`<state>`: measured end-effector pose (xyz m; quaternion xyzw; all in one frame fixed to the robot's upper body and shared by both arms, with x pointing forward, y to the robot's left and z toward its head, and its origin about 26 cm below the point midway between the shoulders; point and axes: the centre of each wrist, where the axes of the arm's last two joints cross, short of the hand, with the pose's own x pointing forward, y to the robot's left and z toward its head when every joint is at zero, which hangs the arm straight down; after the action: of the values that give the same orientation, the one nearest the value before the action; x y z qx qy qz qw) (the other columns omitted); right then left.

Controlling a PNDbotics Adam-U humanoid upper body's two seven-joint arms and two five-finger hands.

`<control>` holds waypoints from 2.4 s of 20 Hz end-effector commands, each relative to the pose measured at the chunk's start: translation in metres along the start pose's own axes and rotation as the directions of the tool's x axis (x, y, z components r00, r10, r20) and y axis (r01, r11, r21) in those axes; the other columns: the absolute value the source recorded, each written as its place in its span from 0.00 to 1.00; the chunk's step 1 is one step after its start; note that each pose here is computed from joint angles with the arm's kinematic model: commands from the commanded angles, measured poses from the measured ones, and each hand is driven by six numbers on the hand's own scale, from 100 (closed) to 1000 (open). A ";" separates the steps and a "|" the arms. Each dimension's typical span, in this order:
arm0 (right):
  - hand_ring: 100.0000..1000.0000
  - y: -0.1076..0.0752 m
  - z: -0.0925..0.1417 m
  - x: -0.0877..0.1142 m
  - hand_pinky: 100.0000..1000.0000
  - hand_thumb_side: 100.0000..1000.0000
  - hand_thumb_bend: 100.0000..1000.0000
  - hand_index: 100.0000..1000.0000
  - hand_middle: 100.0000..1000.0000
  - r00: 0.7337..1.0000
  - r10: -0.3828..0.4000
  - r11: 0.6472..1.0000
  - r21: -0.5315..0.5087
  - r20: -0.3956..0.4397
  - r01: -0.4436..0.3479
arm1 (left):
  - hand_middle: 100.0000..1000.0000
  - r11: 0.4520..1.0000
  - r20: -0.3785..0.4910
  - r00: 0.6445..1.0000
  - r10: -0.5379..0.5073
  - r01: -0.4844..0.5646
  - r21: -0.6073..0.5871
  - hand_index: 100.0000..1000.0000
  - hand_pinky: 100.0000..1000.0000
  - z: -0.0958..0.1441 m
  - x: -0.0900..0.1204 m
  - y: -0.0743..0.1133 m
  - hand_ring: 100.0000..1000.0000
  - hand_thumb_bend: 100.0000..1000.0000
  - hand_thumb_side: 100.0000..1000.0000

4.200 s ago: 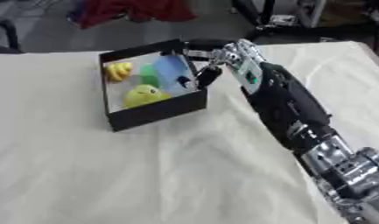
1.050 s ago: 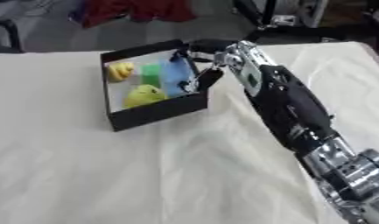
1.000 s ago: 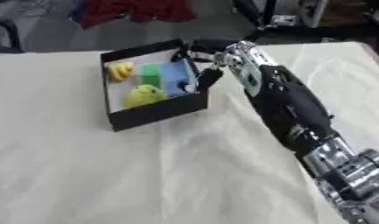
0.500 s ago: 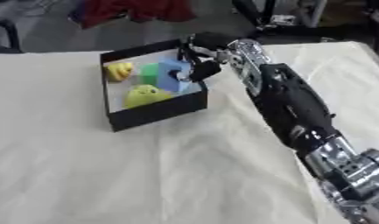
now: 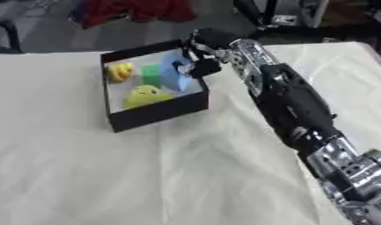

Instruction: Pick up objects on the table and place them in the box.

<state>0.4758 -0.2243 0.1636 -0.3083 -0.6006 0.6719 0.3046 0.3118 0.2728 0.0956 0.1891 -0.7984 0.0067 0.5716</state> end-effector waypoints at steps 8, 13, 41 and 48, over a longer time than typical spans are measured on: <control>0.89 -0.017 0.001 -0.001 0.92 0.40 0.24 1.00 0.89 0.994 0.098 0.995 0.025 0.047 -0.100 | 0.53 1.000 0.029 1.000 -0.002 0.002 0.011 0.79 0.62 -0.005 0.007 0.003 0.50 0.79 0.65; 0.89 -0.018 0.001 0.000 0.92 0.42 0.23 1.00 0.89 0.993 0.107 0.994 0.027 0.047 -0.108 | 0.53 1.000 0.029 1.000 -0.002 0.002 0.011 0.79 0.62 -0.005 0.007 0.003 0.50 0.79 0.65; 0.80 -0.059 0.167 0.048 0.89 0.22 0.00 1.00 0.77 0.855 -0.369 0.783 -0.374 0.364 0.497 | 0.53 0.995 -0.045 0.996 -0.080 0.083 0.053 0.78 0.62 0.011 -0.016 0.025 0.49 0.79 0.65; 0.71 -0.001 0.203 0.054 0.83 0.43 0.00 0.86 0.71 0.746 -0.581 0.572 -0.489 0.325 0.659 | 0.53 0.996 -0.056 0.996 -0.074 0.076 0.035 0.78 0.62 0.018 -0.019 0.024 0.49 0.78 0.65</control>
<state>0.2861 -0.3062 0.1694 -0.1042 -0.8473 0.3465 0.3888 0.2928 0.2941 0.0691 0.2263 -0.7656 0.0134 0.6021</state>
